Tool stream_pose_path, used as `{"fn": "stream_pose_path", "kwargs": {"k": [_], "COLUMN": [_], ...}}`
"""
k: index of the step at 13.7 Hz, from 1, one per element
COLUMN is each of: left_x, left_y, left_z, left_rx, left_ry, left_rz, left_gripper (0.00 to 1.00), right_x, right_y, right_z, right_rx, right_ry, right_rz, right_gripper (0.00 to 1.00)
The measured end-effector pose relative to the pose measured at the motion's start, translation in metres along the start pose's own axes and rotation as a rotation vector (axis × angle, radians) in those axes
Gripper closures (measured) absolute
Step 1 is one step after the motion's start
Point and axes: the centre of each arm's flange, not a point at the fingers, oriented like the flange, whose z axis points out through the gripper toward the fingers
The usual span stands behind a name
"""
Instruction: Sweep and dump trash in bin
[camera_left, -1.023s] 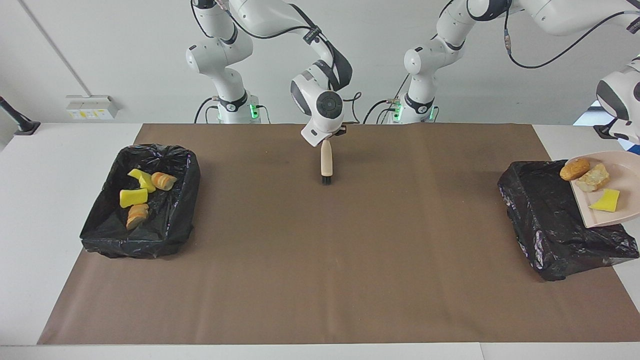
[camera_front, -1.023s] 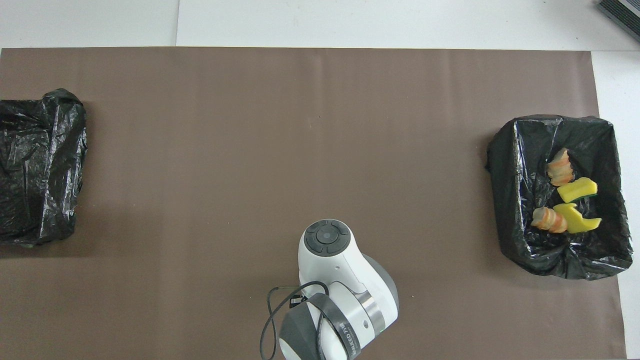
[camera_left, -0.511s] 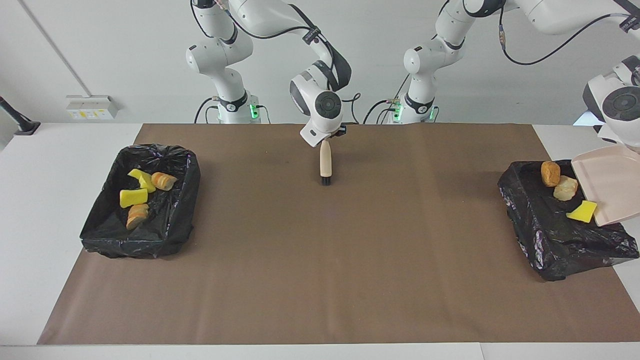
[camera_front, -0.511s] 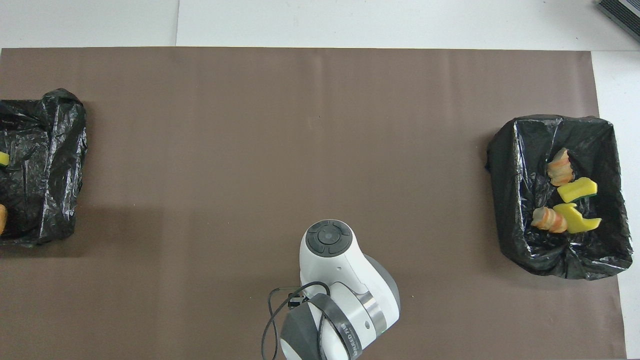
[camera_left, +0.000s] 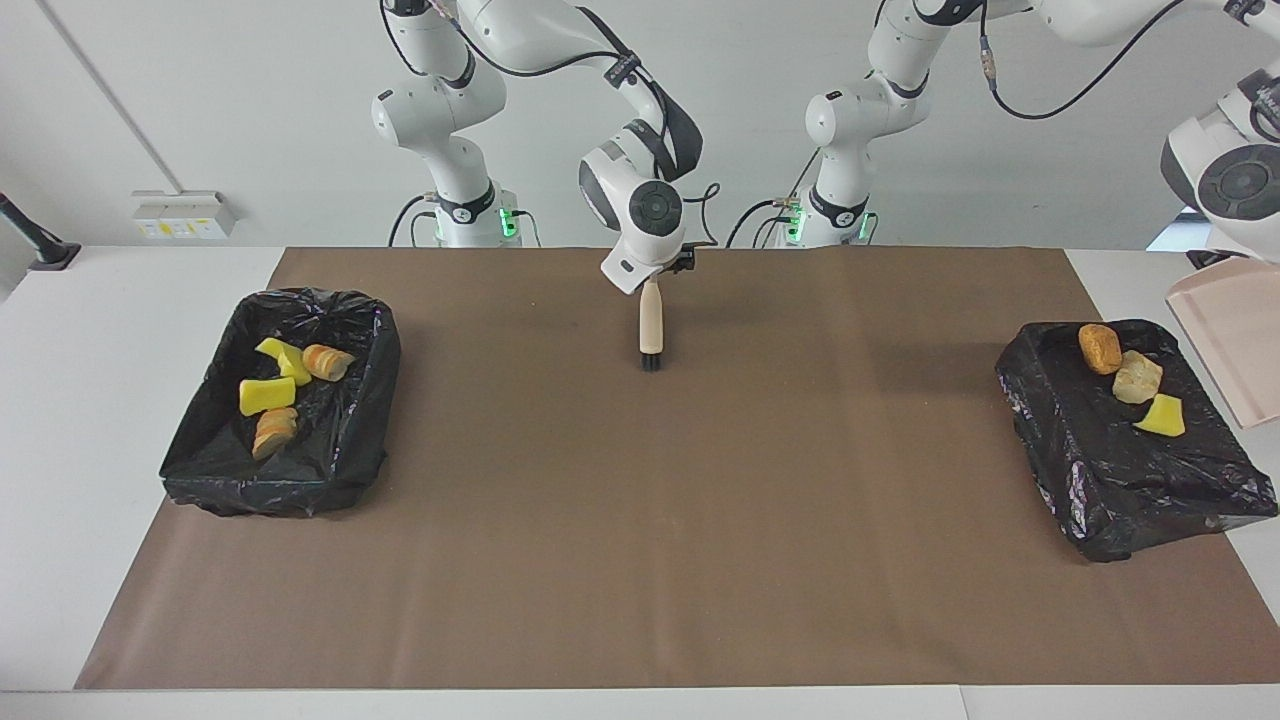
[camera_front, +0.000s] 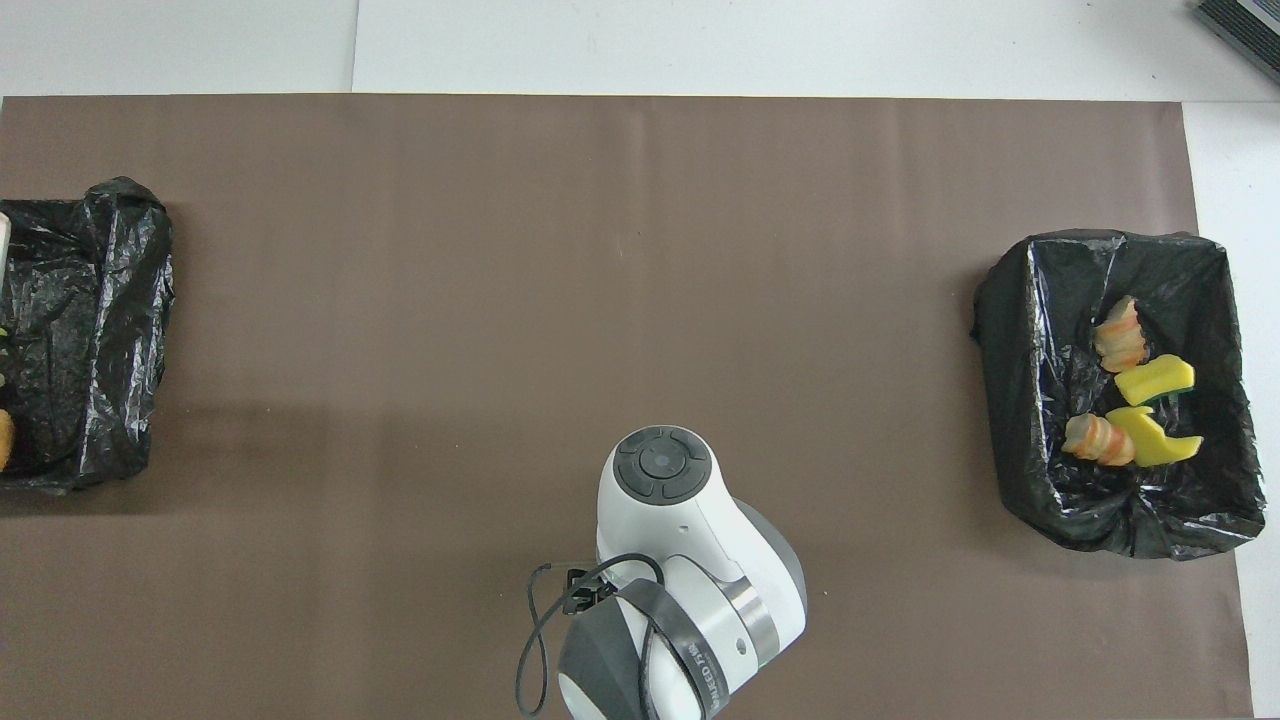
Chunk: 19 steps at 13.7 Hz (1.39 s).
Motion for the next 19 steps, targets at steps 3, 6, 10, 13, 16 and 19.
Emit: {"fn": "stream_pose_path", "kwargs": {"k": [3,6,10,13,16,19], "left_x": [0.065,0.163,0.284,0.336,0.372,0.405], "left_y": [-0.015,-0.027,-0.026,-0.011,0.006,0.018], "left_z": [-0.03,-0.073,-0.121,-0.159,-0.197,-0.242], "left_rx": [-0.003,-0.051,-0.18,-0.304,-0.425,-0.507], "left_ry": [0.149,0.252,0.385,0.46,0.504,0.551], "left_rz": [-0.092,-0.239,-0.51,-0.717,-0.91,-1.018], "left_gripper": [0.68,0.68,0.68,0.68,0.68,0.68], "right_x": [0.019,0.035,0.047,0.049,0.044,0.032], "right_y": [0.022,0.052,0.115,0.159,0.198,0.246], "right_z": [-0.053,-0.096,-0.153,-0.196,-0.236,-0.285], "right_rx": [0.068,0.071,0.041,0.04,0.021,-0.005], "right_ry": [0.075,0.166,0.3,0.381,0.419,0.456], "right_rz": [0.034,0.055,0.077,0.126,0.135,0.112], "right_gripper": [0.0,0.0,0.0,0.0,0.0,0.0]}}
